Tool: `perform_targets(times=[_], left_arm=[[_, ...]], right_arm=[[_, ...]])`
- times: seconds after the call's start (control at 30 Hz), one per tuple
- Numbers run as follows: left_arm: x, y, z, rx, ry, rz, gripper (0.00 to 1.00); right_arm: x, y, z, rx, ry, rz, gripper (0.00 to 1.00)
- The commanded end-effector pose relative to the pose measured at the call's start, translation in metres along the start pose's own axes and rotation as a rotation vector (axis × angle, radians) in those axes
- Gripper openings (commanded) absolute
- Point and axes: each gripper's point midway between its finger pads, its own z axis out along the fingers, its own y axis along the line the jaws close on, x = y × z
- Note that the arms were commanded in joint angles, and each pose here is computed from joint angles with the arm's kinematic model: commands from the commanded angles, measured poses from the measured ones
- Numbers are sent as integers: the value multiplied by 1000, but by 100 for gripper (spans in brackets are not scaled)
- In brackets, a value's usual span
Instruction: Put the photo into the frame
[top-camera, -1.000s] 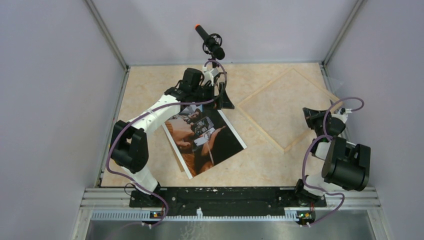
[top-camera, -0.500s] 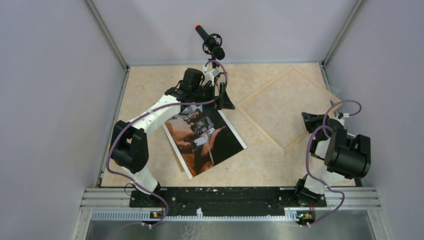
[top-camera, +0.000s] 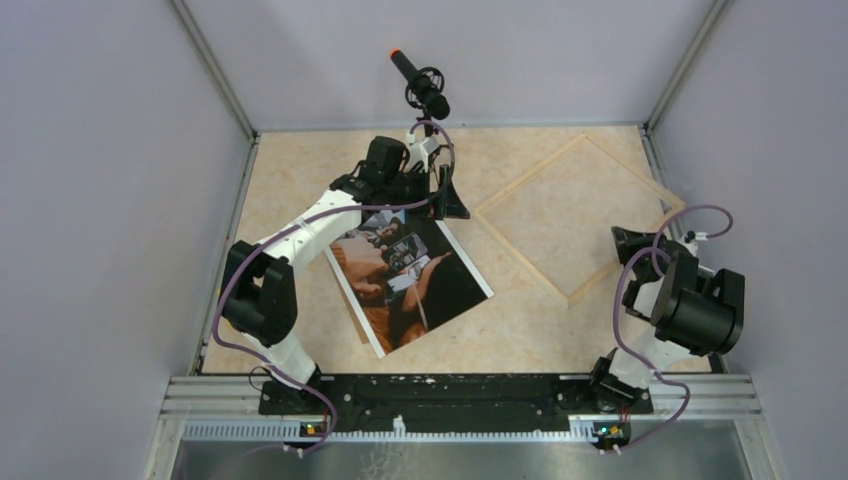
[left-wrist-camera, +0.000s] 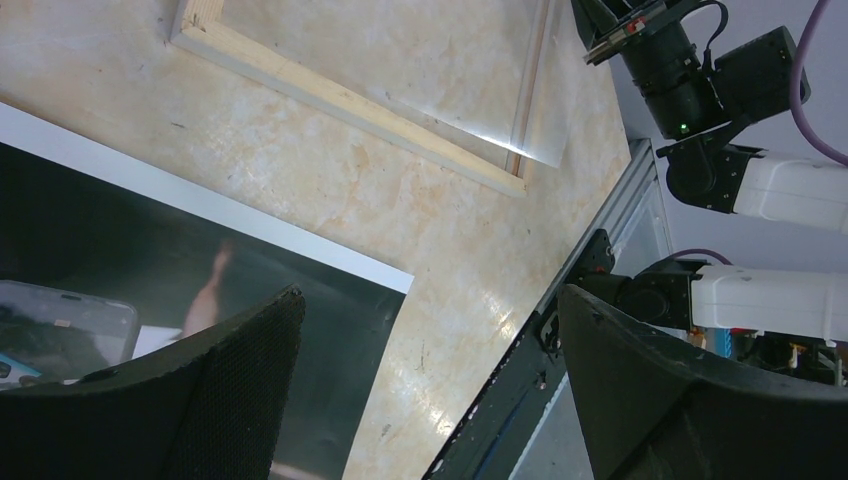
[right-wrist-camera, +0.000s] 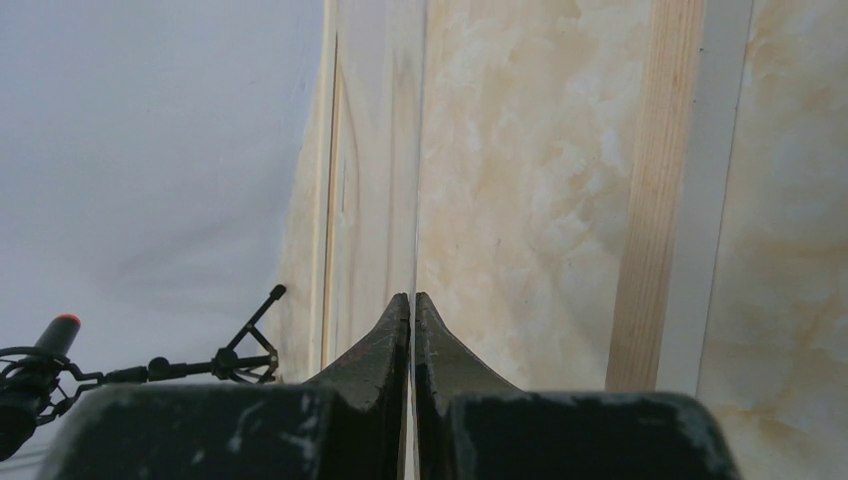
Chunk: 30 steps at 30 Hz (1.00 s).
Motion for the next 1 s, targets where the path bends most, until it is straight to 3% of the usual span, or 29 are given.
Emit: perform_targets(times=[0.0,0.47,0.7,0.83,0.97], left_arm=[[-4,-7,2,36,-14,21,98],[1,-5,9,31,-4,22,98],[9,11,21,-12,16,17,98],[17,32,38,-86,19,27,98],[17,51,59,-177,7,10,98]], right_arm=[[-8,6,1,-39,-27,-30,0],[9,15,7,-102,87,9,2],[18,19,3,-117,141,23,36],[22,17,4,-124,163,19,45],[33,21,5,-138,187,20,47]])
